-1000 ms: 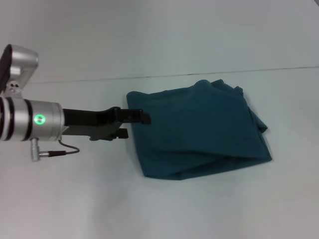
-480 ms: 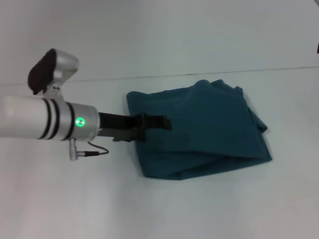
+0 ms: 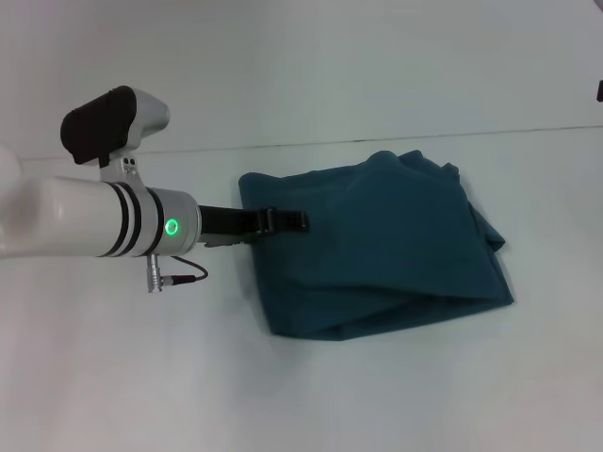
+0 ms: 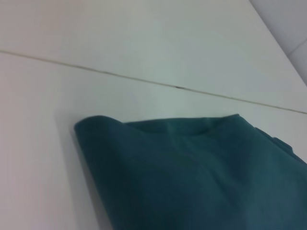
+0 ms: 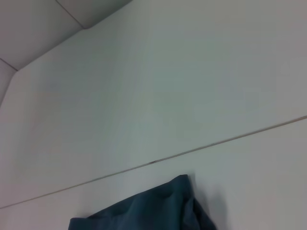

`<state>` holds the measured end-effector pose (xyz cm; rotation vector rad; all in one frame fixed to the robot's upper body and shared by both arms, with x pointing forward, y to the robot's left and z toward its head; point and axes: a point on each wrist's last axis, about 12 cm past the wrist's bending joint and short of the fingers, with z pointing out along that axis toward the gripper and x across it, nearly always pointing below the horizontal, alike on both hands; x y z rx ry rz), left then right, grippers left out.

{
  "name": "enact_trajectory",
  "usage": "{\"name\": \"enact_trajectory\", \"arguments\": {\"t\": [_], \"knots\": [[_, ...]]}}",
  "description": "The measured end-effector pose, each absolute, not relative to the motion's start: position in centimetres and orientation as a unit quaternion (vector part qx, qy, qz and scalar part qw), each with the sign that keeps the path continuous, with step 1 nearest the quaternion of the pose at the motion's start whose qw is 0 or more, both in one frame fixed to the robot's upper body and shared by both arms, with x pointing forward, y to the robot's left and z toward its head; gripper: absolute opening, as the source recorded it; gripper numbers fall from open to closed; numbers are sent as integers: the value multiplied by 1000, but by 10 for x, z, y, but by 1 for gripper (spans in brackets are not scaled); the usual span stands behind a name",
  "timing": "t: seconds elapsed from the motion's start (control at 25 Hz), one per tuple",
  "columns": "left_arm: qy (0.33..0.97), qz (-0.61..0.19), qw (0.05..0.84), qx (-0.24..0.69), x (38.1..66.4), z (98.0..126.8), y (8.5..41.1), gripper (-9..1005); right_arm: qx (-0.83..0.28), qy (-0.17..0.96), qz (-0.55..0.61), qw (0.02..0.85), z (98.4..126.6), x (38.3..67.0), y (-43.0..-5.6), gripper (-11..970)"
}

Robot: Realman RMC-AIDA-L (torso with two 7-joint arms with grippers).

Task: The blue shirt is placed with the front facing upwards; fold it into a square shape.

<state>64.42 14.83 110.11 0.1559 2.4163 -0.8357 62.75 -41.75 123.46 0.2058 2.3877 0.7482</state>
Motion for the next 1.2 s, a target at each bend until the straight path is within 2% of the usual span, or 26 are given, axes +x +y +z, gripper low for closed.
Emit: {"name": "enact_trajectory", "arguments": {"t": [0.52, 1.12, 1.2], "knots": [[913, -291, 280, 62, 642, 1092, 148, 914, 78, 902, 287, 312, 1234, 629, -415, 945], [916, -278, 266, 115, 644, 1097, 119, 913, 76, 899, 291, 318, 1234, 630, -414, 944], [916, -277, 265, 117, 644, 1097, 118, 846, 76, 898, 292, 319, 1235, 630, -413, 944]]}}
